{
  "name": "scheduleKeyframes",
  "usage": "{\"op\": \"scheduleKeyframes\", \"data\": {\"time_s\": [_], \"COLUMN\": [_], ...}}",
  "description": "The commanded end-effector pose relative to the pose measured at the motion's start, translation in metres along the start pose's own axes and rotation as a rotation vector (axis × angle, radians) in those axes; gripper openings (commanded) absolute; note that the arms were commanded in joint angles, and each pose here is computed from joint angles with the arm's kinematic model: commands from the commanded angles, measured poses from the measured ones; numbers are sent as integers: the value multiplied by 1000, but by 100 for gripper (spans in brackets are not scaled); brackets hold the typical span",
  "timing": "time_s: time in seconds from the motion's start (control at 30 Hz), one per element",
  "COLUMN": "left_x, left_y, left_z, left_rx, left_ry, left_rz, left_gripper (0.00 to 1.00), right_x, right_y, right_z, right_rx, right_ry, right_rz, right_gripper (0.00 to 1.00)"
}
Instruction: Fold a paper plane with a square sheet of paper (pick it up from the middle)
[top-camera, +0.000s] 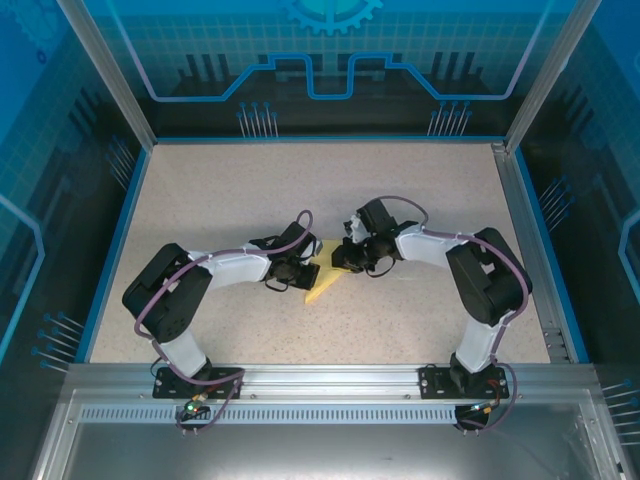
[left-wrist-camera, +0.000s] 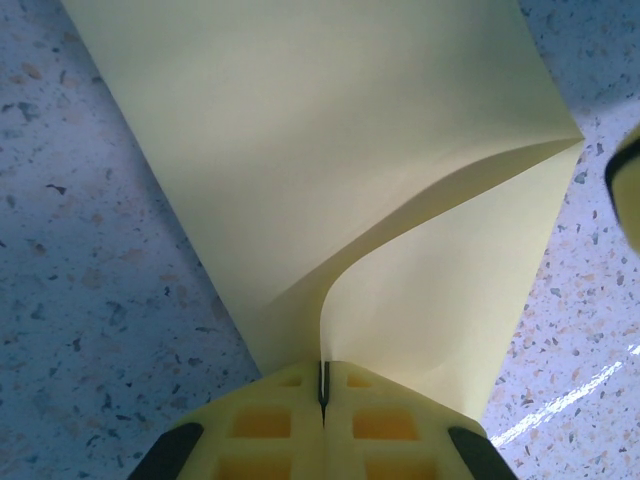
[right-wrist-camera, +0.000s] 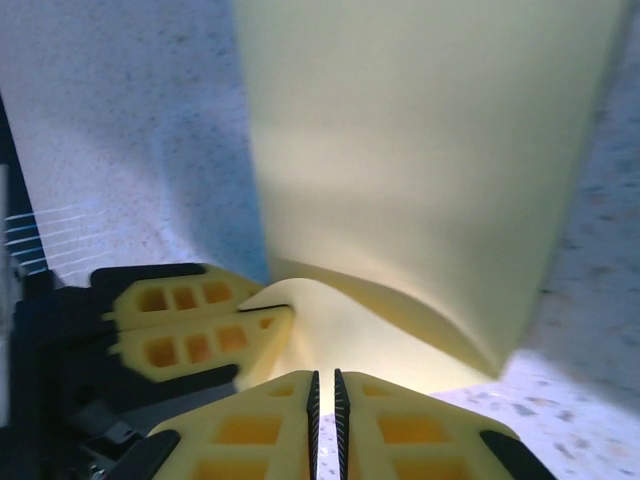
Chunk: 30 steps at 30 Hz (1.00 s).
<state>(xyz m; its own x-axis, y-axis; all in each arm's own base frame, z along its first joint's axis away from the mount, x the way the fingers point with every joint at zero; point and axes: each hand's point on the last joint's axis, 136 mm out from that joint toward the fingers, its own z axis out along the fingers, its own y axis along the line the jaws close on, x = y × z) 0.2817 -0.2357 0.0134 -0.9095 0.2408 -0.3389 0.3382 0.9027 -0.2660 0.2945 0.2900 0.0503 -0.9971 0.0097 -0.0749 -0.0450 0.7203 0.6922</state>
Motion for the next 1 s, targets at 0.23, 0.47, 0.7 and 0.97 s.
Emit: {"op": "scheduleKeyframes", "data": {"time_s": [0.23,0.47,0.7,0.97], "left_x": [22,16,-6,-15], "left_y": [15,11,-2,-36], "left_z": [10,1,-31,-64], "left_rx": [-42,-34,-11,162], "left_ry": [70,54,-12,-52], "left_rz": [-15,-21,-51,-164], "left_gripper": [1,9,30,19], "right_x": [14,25,29,28], "right_y": [-14,-41,-47,-47], "right_z": [32,43,42,42], "right_rx": [35,100,117,119], "right_ry": [62,98,101,95], "right_rz": [23,46,52,62], "right_gripper": [14,14,14,14]}}
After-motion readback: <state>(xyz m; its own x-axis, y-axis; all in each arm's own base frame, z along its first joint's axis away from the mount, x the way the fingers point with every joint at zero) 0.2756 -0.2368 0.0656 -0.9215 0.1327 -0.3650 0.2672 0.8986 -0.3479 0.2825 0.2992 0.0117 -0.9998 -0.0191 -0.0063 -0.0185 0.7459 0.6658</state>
